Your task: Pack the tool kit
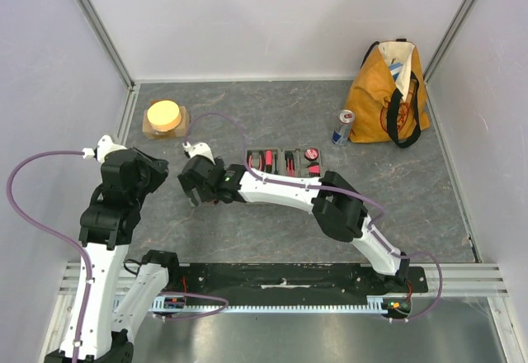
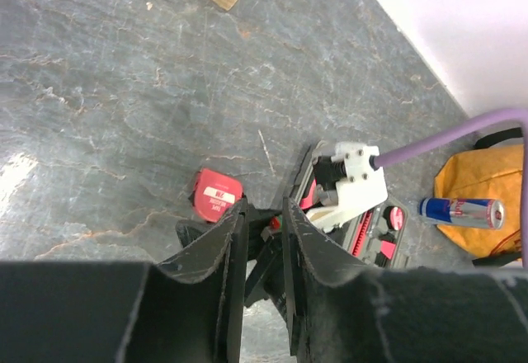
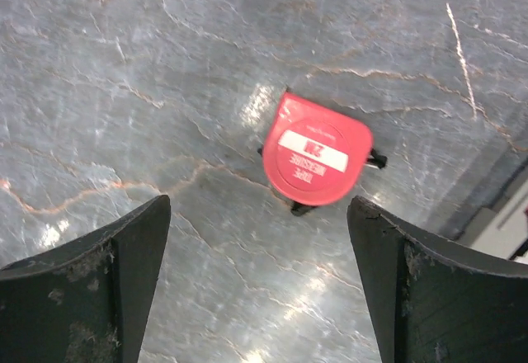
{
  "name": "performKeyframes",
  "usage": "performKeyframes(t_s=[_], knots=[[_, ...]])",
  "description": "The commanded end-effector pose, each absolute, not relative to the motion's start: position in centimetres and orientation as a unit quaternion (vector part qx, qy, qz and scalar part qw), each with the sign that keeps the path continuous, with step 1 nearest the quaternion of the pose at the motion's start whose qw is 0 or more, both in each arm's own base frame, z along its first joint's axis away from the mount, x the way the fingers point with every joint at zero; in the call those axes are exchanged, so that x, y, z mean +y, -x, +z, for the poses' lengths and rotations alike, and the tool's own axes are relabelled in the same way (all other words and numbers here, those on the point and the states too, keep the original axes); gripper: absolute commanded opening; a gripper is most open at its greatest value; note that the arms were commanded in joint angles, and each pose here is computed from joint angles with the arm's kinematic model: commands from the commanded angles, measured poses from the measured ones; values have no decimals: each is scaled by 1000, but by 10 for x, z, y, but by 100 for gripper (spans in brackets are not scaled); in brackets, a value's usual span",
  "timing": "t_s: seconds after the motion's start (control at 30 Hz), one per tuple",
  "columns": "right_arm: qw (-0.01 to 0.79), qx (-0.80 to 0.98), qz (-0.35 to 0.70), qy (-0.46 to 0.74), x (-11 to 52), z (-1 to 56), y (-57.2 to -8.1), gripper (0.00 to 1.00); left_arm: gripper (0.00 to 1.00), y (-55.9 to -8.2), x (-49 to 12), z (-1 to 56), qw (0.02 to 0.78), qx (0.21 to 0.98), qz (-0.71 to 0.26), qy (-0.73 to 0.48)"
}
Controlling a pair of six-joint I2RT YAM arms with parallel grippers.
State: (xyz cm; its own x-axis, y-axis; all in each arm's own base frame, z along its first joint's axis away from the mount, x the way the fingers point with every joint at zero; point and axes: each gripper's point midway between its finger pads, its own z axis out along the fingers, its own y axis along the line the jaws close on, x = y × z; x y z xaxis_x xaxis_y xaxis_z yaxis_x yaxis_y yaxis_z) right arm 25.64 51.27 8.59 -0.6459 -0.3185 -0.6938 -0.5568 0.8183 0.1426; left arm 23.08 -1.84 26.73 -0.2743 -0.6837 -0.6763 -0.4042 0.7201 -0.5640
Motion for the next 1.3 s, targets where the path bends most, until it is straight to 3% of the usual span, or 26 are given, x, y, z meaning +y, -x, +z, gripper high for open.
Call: performKeyframes(t_s=[0.0, 0.3, 0.87, 1.0, 1.13, 1.27], knots=[[357, 907, 129, 182, 511, 76, -277, 94, 30, -220, -13, 263, 488, 801, -116, 326], [352, 917, 95, 161, 511, 57, -286, 84, 31, -217, -16, 258, 483, 804, -122, 325], [346, 920, 98, 158, 522, 37, -296, 77, 31, -214, -12, 255, 483, 806, -110, 324], [343, 918, 94, 174, 524, 32, -296, 67, 31, -215, -11, 252, 480, 808, -107, 325], [347, 913, 94, 191, 526, 38, -297, 49, 31, -216, -11, 249, 476, 811, -105, 325], [390, 893, 110, 197, 528, 92, -307, 41, 32, -216, -12, 250, 477, 811, -105, 323]])
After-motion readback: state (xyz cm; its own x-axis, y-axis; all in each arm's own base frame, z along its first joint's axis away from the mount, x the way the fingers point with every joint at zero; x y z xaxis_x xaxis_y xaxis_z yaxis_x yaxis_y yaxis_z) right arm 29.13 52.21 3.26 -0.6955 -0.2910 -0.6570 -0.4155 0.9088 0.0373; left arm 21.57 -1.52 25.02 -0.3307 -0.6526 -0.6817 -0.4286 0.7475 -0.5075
